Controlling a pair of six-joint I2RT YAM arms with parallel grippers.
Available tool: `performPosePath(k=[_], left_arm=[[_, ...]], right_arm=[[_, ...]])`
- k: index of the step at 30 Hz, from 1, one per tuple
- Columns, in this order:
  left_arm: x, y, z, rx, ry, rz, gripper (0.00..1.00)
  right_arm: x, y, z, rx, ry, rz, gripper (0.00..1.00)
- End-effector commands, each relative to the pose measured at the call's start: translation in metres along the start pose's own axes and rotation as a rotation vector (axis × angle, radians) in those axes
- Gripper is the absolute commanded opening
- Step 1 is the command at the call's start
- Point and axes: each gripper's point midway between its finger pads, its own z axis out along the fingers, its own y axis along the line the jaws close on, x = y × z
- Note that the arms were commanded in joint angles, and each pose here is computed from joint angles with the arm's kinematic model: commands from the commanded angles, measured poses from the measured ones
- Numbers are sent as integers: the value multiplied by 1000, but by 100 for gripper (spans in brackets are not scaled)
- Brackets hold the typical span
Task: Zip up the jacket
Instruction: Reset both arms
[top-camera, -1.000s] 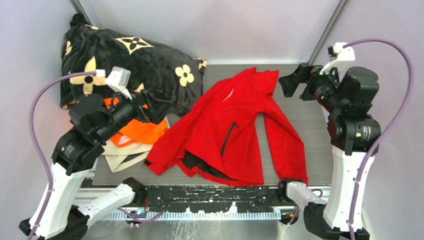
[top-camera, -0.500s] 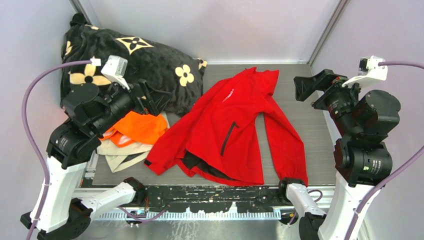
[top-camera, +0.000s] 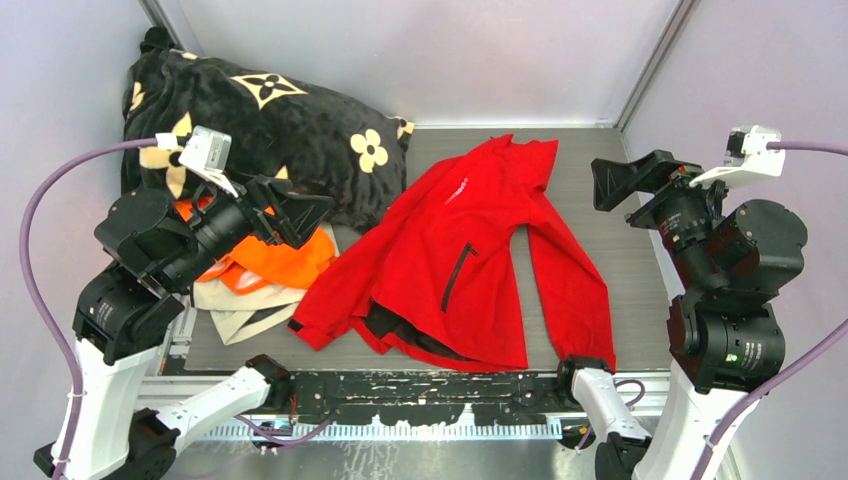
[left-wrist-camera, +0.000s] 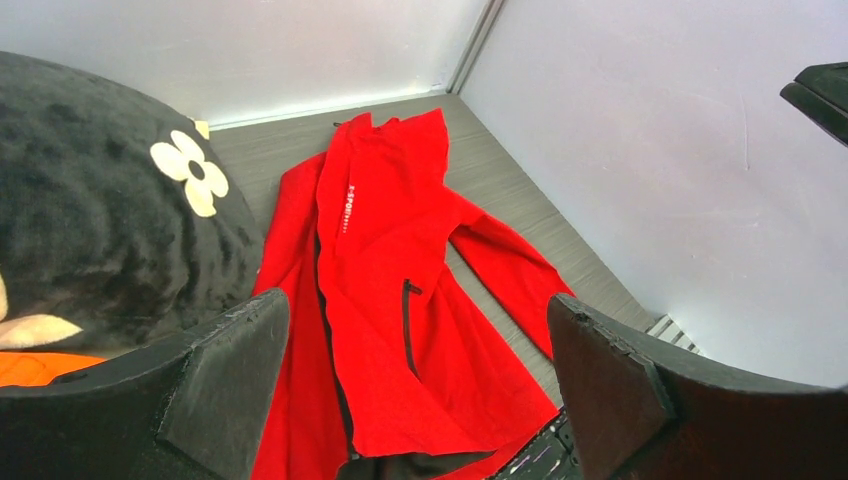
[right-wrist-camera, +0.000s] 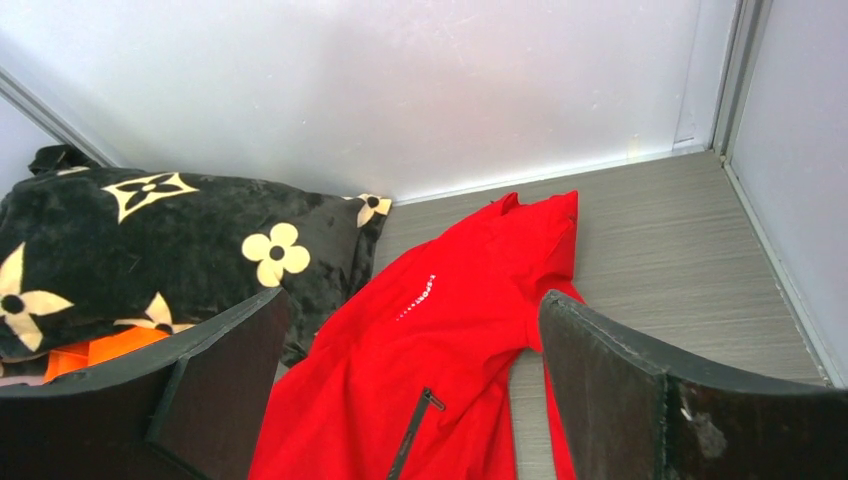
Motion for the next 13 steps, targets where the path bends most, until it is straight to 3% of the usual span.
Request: performPosePath(k=[1, 13], left_arm=[[-11, -7, -3, 34, -41, 8, 99], [-7, -4, -10, 22, -41, 13, 100]], right_arm=[[-15, 2, -3, 1, -71, -9, 100], [-11, -3, -7, 20, -77, -13, 100]])
